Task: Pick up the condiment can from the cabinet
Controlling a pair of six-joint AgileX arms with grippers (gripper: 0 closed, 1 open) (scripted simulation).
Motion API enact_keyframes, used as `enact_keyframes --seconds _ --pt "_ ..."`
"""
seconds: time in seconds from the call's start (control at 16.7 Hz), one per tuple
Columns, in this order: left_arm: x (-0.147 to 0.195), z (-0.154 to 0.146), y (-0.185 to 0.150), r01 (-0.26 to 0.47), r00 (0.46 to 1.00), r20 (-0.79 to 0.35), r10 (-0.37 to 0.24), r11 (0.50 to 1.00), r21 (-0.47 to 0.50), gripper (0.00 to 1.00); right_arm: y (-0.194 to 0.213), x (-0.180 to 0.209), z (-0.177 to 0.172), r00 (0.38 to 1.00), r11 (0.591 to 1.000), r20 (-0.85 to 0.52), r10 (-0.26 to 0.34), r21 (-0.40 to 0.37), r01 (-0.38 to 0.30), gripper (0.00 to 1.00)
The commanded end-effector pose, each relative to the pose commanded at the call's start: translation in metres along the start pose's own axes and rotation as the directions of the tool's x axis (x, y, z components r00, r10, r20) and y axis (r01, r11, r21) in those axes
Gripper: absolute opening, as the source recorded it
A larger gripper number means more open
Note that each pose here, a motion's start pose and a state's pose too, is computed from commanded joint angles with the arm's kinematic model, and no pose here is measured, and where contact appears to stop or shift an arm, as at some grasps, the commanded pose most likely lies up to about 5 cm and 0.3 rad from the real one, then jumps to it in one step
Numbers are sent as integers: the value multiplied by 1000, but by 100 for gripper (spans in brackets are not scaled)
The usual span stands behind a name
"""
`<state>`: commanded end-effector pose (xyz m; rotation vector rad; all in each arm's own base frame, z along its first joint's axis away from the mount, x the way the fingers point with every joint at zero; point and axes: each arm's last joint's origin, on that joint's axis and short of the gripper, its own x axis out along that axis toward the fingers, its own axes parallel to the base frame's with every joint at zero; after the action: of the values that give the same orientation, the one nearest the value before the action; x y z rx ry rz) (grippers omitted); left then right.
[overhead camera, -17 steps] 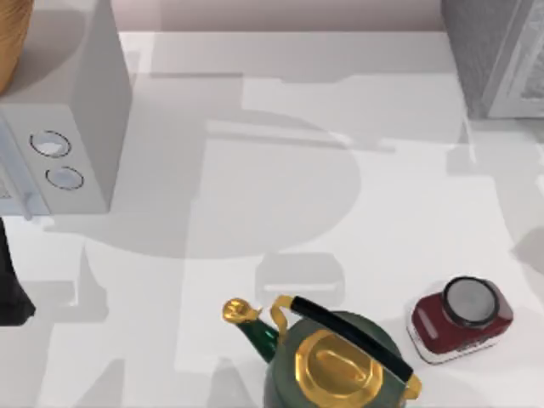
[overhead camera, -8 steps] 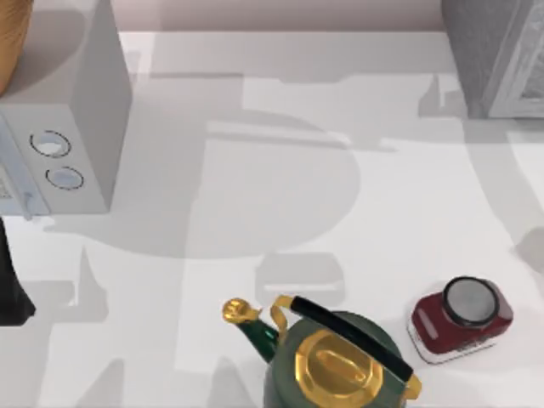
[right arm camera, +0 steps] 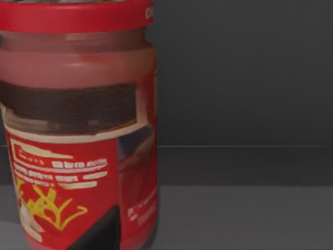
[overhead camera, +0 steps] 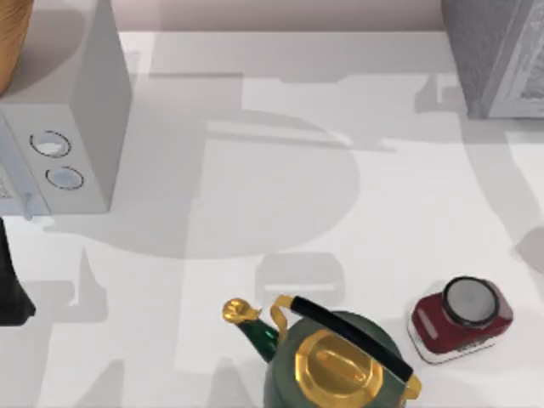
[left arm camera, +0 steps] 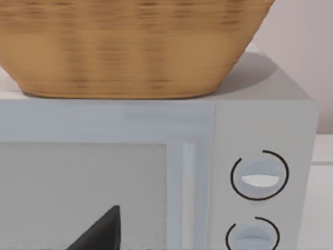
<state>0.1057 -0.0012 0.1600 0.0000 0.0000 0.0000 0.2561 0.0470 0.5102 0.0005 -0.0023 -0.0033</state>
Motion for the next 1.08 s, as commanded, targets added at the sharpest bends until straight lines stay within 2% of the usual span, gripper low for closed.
enact_keyframes --seconds 0.48,0.84,1.08 --pt "0 0 0 0 1000 0 0 1000 0 100 67 33 -1 1000 1000 -5 -7 4 7 100" --pt "0 0 0 0 1000 0 0 1000 0 100 69 39 -2 1000 1000 -7 -7 4 7 100" --pt "0 0 0 0 1000 0 0 1000 0 100 71 67 0 1000 1000 -6 -7 4 7 100"
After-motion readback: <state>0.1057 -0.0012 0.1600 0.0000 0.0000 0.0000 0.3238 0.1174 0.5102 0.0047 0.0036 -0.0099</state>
